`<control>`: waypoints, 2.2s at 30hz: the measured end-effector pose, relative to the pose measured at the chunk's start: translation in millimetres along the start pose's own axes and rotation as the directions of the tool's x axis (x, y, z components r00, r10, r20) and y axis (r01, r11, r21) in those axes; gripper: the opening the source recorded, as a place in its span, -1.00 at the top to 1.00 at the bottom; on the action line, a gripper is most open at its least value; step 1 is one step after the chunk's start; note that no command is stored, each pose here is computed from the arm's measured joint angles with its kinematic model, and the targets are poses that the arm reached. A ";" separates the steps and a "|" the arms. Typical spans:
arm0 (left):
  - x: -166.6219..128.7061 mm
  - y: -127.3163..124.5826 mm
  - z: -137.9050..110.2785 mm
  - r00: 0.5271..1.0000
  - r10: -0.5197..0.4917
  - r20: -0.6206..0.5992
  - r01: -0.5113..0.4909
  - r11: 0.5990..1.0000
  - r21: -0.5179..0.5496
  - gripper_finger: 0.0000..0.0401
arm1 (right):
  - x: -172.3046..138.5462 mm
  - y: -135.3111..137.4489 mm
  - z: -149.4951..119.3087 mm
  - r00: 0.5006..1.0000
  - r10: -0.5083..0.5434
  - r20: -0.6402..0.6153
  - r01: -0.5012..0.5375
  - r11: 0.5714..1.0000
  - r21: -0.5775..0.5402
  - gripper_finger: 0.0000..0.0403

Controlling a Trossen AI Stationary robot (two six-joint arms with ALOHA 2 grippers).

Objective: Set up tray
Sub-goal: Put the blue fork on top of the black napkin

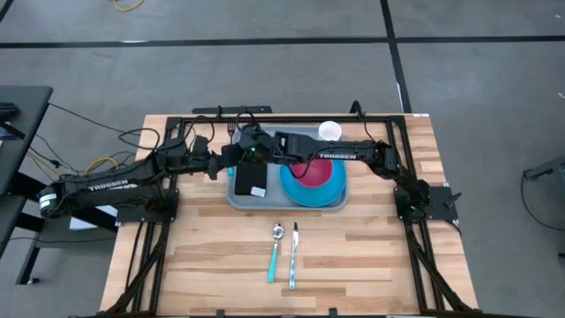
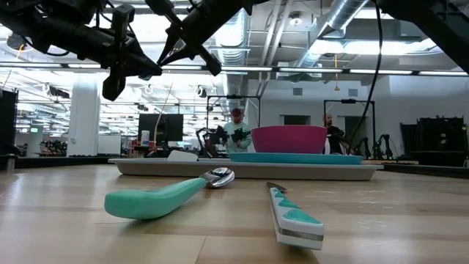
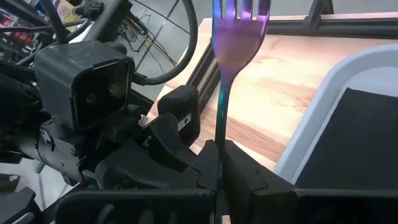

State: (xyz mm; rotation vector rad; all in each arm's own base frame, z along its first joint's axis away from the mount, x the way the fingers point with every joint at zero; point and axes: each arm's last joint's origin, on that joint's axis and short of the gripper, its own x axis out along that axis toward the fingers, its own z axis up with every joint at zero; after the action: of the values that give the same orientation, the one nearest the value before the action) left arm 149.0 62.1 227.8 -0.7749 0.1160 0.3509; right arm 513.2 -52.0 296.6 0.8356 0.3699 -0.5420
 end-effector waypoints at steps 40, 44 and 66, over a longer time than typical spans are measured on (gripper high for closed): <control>79.3 52.9 -47.0 0.933 0.211 -0.292 -0.323 0.850 -0.416 1.00 | -229.0 29.9 12.1 0.972 -0.232 0.040 0.228 0.884 -0.408 0.67; 84.9 59.9 -53.7 0.919 0.230 -0.320 -0.360 0.822 -0.442 1.00 | -230.8 29.0 6.1 0.966 -0.257 0.018 0.239 0.867 -0.437 0.67; 82.5 74.2 -57.5 0.872 0.333 -0.358 -0.477 0.737 -0.478 0.95 | -233.0 33.3 2.3 0.970 -0.242 0.037 0.226 0.832 -0.507 0.67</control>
State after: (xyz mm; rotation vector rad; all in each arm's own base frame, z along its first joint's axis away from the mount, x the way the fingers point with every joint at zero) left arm 201.6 92.8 118.7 -1.3848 0.4458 0.7293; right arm 345.5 35.6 436.7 0.2835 0.6175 -0.6231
